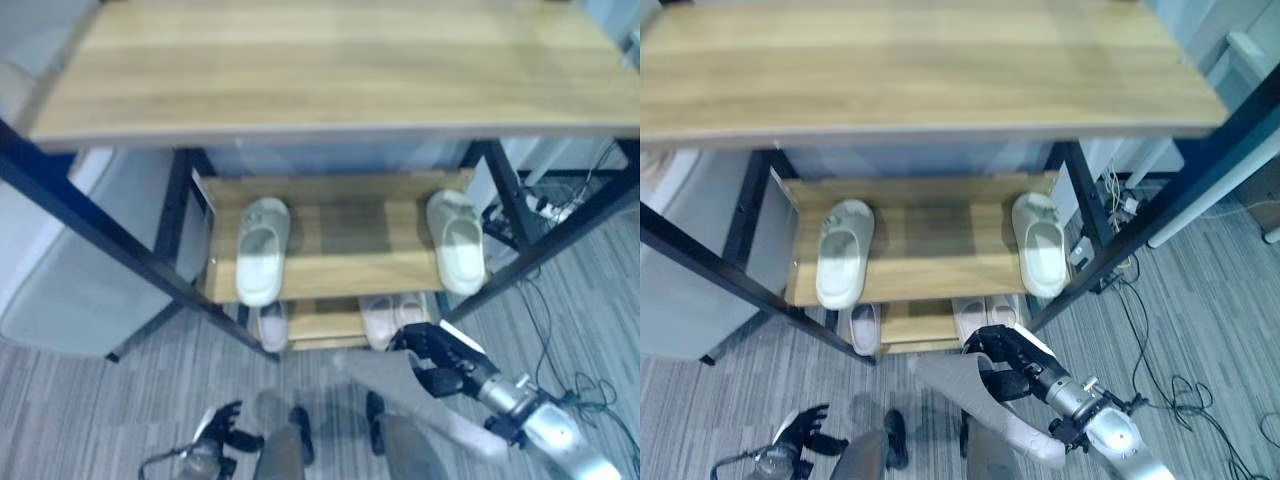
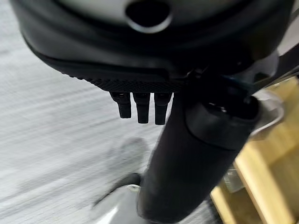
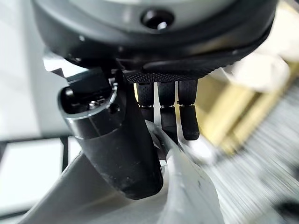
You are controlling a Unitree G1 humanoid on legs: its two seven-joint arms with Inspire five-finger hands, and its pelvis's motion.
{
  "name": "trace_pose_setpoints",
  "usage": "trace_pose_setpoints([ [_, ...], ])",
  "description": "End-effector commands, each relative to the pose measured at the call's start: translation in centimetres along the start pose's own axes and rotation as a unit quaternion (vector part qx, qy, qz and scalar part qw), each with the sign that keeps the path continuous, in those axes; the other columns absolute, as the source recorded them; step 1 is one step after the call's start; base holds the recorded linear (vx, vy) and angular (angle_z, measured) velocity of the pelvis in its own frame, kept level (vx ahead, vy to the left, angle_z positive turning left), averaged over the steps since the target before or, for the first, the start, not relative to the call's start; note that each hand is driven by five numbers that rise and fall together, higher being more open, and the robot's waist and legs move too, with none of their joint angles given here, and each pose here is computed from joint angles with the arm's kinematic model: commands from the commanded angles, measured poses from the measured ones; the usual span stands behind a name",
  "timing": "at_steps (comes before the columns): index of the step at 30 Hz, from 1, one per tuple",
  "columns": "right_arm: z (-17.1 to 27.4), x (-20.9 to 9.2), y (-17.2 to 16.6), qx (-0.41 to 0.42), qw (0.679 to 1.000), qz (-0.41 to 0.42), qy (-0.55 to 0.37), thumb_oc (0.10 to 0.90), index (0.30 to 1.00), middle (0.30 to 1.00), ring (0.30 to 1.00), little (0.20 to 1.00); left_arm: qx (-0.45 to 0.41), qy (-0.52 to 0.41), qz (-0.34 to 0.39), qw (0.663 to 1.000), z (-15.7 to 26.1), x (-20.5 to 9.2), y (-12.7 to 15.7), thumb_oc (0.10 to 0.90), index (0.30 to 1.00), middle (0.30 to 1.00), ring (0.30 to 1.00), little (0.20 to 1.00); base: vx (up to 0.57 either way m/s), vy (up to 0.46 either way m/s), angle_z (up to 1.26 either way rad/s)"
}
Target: Arrange the slippers neatly on the shoe rack.
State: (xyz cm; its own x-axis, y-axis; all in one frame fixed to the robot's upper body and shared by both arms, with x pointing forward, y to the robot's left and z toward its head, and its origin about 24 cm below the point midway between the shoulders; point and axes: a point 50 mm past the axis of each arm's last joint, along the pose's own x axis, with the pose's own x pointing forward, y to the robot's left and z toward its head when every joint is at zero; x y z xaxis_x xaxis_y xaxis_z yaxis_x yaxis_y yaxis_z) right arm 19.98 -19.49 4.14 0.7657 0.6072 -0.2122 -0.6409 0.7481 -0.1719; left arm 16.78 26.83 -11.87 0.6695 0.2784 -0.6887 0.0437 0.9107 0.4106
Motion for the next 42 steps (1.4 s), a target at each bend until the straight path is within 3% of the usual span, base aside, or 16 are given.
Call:
trace_pose_setpoints([
  [1, 5.2, 3.6, -1.4, -0.041, 0.988, -0.042, -0.144, 0.4, 0.3, 0.3, 0.3, 0.3, -0.174, -0.026, 0.057, 0.983, 1.4, 0.2, -0.3, 0.8, 0.9, 0.9, 0.9, 0.9, -0.05, -0.051, 0.19],
  [2, 5.2, 3.6, -1.4, -0.041, 0.988, -0.042, -0.144, 0.4, 0.3, 0.3, 0.3, 0.3, -0.175, -0.026, 0.057, 0.983, 1.4, 0.2, -0.3, 0.8, 0.9, 0.9, 0.9, 0.9, -0.15, -0.066, 0.12],
  [4, 7.0, 5.7, -2.3, -0.104, 0.976, -0.082, -0.175, 0.4, 0.3, 0.3, 0.3, 0.3, -0.254, -0.064, 0.08, 0.962, 3.4, 0.3, -0.4, 0.8, 0.9, 0.9, 0.9, 0.9, -0.13, -0.068, -0.08],
  [9, 10.2, 8.3, -4.1, -0.156, 0.945, -0.174, -0.23, 0.4, 0.3, 0.3, 0.3, 0.3, -0.304, -0.098, 0.075, 0.945, 5.2, 0.2, -1.6, 0.8, 0.9, 0.9, 0.9, 0.9, -0.1, -0.053, 0.08],
  [13, 18.3, 10.1, -5.8, -0.219, 0.867, -0.278, -0.35, 0.4, 0.3, 0.3, 0.3, 0.3, -0.36, -0.125, 0.108, 0.918, 6.7, -0.1, -1.0, 0.8, 0.9, 0.9, 0.9, 0.9, -0.11, -0.018, 0.34],
  [16, 23.3, 9.3, -6.7, -0.24, 0.813, -0.323, -0.419, 0.4, 0.3, 0.3, 0.3, 0.3, -0.364, -0.149, 0.127, 0.91, 8.0, -0.2, 0.0, 0.8, 0.9, 0.9, 0.9, 0.9, 0.0, -0.003, 0.1],
  [17, 25.7, 8.4, -6.8, -0.252, 0.781, -0.341, -0.458, 0.4, 0.3, 0.3, 0.3, 0.3, -0.356, -0.157, 0.138, 0.911, 8.2, -0.2, 0.4, 0.8, 0.9, 0.9, 0.9, 0.9, 0.07, 0.002, 0.44],
  [18, 25.7, 8.4, -6.8, -0.252, 0.781, -0.341, -0.459, 0.4, 0.3, 0.3, 0.3, 0.3, -0.356, -0.157, 0.138, 0.911, 8.2, -0.2, 0.4, 0.8, 0.9, 0.9, 0.9, 0.9, 0.07, 0.01, 0.59],
  [23, 30.0, 5.7, -9.3, -0.265, 0.712, -0.415, -0.501, 0.4, 0.3, 0.3, 0.3, 0.3, -0.344, -0.191, 0.164, 0.904, 9.0, -0.6, 2.1, 0.8, 0.9, 0.9, 0.9, 0.9, 0.1, -0.038, 0.33],
  [30, 33.0, 4.2, -11.0, -0.273, 0.68, -0.446, -0.513, 0.4, 0.3, 0.3, 0.3, 0.3, -0.329, -0.212, 0.173, 0.904, 9.0, -1.1, 3.4, 0.8, 0.9, 0.9, 0.9, 0.9, 0.07, -0.016, 0.16],
  [42, 35.3, 5.3, -11.0, -0.292, 0.685, -0.442, -0.5, 0.4, 0.3, 0.3, 0.3, 0.3, -0.297, -0.197, 0.172, 0.918, 7.4, -1.1, 4.0, 0.8, 0.9, 0.9, 0.9, 0.9, 0.05, 0.027, -0.02],
])
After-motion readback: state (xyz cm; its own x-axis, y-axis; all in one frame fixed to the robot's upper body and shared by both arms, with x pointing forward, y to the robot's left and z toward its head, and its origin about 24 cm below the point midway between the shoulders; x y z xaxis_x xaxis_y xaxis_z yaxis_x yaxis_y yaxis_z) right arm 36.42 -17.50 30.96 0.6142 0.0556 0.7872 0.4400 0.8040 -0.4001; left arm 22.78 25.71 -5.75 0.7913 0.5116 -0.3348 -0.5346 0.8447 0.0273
